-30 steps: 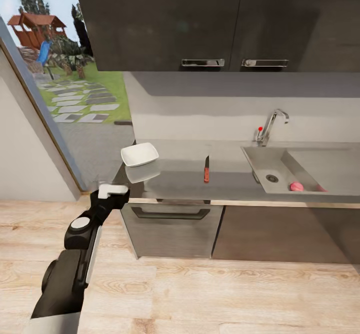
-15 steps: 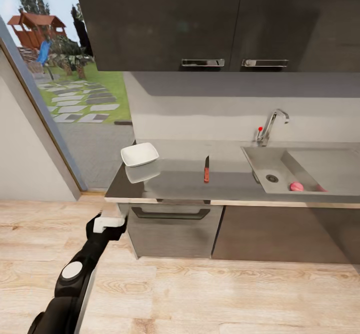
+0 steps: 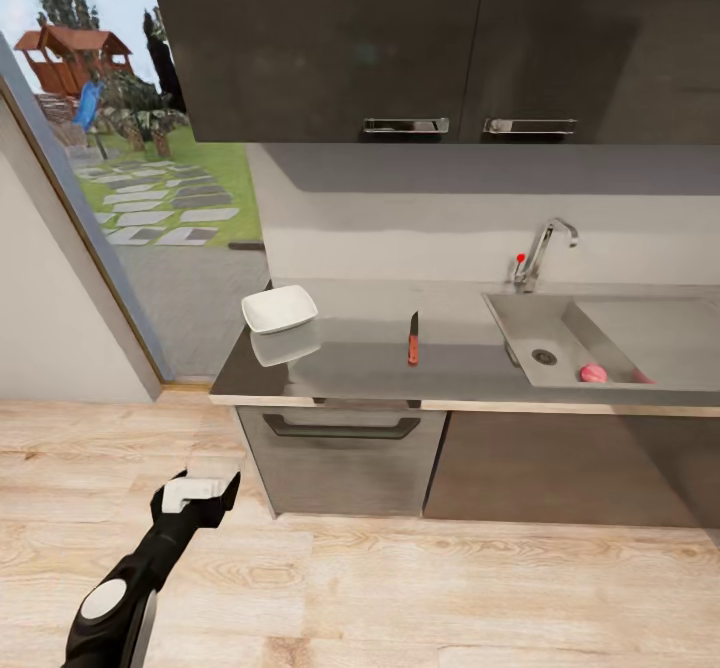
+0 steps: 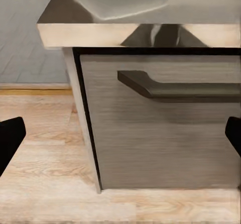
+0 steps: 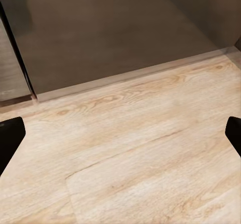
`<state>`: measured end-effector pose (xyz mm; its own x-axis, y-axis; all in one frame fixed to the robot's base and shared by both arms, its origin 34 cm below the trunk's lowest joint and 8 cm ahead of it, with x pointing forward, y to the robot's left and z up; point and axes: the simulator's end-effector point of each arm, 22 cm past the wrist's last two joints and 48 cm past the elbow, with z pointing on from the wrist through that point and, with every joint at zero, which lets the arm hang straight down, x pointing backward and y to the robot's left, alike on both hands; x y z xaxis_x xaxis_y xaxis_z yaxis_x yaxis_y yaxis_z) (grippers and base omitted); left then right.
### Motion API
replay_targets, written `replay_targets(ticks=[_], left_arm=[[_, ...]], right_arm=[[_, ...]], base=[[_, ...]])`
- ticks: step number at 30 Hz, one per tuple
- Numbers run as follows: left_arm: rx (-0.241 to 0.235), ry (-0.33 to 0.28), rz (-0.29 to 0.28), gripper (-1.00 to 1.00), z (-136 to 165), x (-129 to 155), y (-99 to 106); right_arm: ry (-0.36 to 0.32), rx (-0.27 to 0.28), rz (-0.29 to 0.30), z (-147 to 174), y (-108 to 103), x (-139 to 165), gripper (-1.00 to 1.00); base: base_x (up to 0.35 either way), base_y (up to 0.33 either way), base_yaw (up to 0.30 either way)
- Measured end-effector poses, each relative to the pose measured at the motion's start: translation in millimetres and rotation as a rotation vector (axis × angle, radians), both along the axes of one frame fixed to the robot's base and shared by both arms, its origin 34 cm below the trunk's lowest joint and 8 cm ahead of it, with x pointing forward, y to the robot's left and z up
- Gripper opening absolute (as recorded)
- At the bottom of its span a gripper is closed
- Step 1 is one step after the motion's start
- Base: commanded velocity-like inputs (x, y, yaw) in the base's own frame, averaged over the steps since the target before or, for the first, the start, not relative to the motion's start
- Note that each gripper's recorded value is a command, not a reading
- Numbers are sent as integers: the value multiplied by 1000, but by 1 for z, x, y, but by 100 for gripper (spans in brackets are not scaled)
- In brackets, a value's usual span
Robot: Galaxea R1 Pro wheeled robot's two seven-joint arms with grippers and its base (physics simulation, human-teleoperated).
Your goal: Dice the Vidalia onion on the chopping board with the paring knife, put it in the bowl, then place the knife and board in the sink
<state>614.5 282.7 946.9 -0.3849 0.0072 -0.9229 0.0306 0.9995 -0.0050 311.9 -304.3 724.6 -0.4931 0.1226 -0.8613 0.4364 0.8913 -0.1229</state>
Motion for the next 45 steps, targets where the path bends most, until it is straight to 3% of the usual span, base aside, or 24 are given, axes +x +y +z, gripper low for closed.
replay_targets(ticks=[3, 4, 5, 6, 8, 11, 13, 17, 19, 25, 32, 36, 40, 45], left_arm=[[-8, 37, 25, 100, -10, -4, 3], [-5, 60, 51, 100, -14, -7, 9], [20, 96, 137, 100, -22, -12, 28], [39, 108, 186, 100, -24, -14, 39], [63, 117, 252, 100, -25, -18, 54], [71, 120, 307, 100, -26, -22, 66], [47, 120, 339, 100, -27, -24, 69], [23, 126, 350, 100, -34, -26, 68], [17, 80, 350, 100, -31, -23, 65], [10, 123, 335, 100, -59, -44, 53], [7, 138, 246, 100, -75, -64, 12], [11, 148, 232, 100, -79, -79, 7], [12, 174, 225, 100, -89, -90, 4], [15, 293, 209, 100, -136, -122, 0]], right_arm=[[0, 0, 0, 0, 0, 0, 100], [0, 0, 0, 0, 0, 0, 100], [0, 0, 0, 0, 0, 0, 100], [0, 0, 0, 0, 0, 0, 100], [0, 0, 0, 0, 0, 0, 100], [0, 0, 0, 0, 0, 0, 100], [0, 0, 0, 0, 0, 0, 100], [0, 0, 0, 0, 0, 0, 100], [0, 0, 0, 0, 0, 0, 100], [0, 0, 0, 0, 0, 0, 100], [0, 0, 0, 0, 0, 0, 100], [0, 0, 0, 0, 0, 0, 100], [0, 0, 0, 0, 0, 0, 100], [0, 0, 0, 0, 0, 0, 100]], base=[[0, 0, 0], [0, 0, 0], [0, 0, 0], [0, 0, 0], [0, 0, 0], [0, 0, 0], [0, 0, 0], [0, 0, 0], [0, 0, 0], [0, 0, 0], [0, 0, 0], [0, 0, 0], [0, 0, 0], [0, 0, 0]])
